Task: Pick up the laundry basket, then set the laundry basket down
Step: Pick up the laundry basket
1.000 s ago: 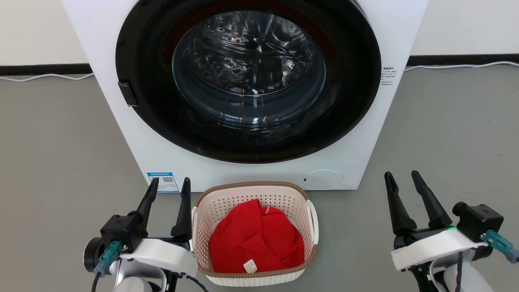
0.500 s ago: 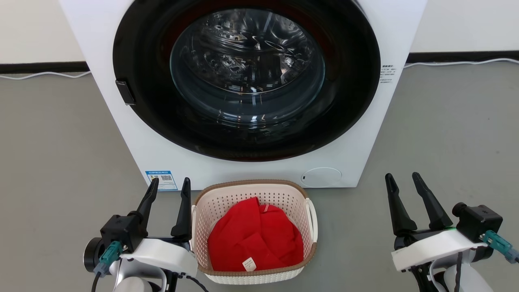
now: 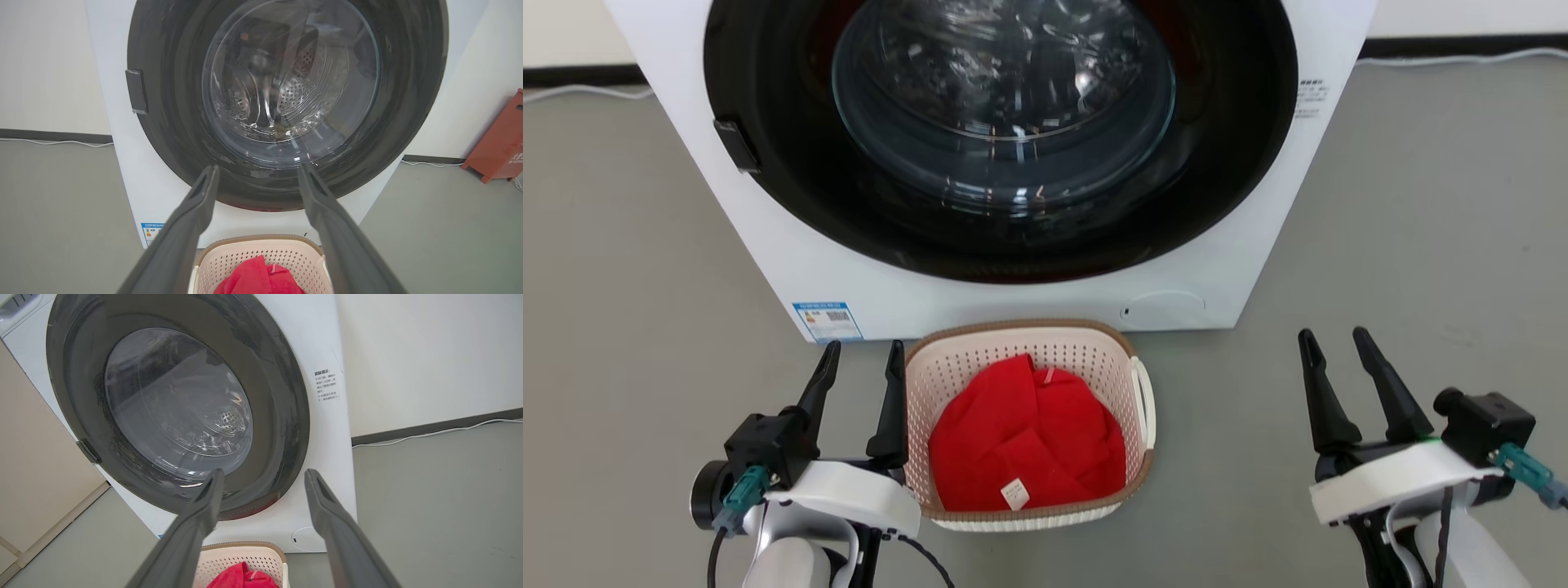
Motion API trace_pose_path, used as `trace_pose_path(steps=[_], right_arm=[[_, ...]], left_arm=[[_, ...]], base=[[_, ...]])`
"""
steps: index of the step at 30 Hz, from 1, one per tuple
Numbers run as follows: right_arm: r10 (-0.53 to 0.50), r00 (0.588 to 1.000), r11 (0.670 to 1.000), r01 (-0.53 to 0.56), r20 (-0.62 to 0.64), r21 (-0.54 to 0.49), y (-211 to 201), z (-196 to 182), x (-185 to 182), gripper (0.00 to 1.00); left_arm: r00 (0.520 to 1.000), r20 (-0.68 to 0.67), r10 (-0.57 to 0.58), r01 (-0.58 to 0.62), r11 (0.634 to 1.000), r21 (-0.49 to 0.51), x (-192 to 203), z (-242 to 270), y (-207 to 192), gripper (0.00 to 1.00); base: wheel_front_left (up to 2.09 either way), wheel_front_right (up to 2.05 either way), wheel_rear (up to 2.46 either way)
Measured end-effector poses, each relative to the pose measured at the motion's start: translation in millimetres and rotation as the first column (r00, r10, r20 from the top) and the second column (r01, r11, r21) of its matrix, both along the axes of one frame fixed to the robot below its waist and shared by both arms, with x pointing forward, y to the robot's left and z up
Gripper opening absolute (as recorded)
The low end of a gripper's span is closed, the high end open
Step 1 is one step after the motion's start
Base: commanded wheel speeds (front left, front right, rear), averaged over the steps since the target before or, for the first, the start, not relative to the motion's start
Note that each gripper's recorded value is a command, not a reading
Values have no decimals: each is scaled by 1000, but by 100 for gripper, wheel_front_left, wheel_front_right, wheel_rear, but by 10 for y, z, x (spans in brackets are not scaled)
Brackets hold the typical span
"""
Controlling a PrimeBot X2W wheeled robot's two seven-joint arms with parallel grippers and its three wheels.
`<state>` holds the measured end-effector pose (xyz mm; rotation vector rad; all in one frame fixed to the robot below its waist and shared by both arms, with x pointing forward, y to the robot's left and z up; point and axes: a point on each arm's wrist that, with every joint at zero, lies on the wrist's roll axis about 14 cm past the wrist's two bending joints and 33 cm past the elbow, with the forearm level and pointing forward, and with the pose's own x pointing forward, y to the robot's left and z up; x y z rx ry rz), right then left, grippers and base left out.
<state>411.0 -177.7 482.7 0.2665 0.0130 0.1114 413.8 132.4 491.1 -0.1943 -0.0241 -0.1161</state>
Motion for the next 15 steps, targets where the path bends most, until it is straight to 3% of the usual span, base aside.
trace_pose_path(steps=[15], right_arm=[[12,994,1000,-12,-106,3,24,-432,383,100]], left_arm=[[993,-118,9,-8,1000,5,369,-486,21,100]], base=[[0,0,0]])
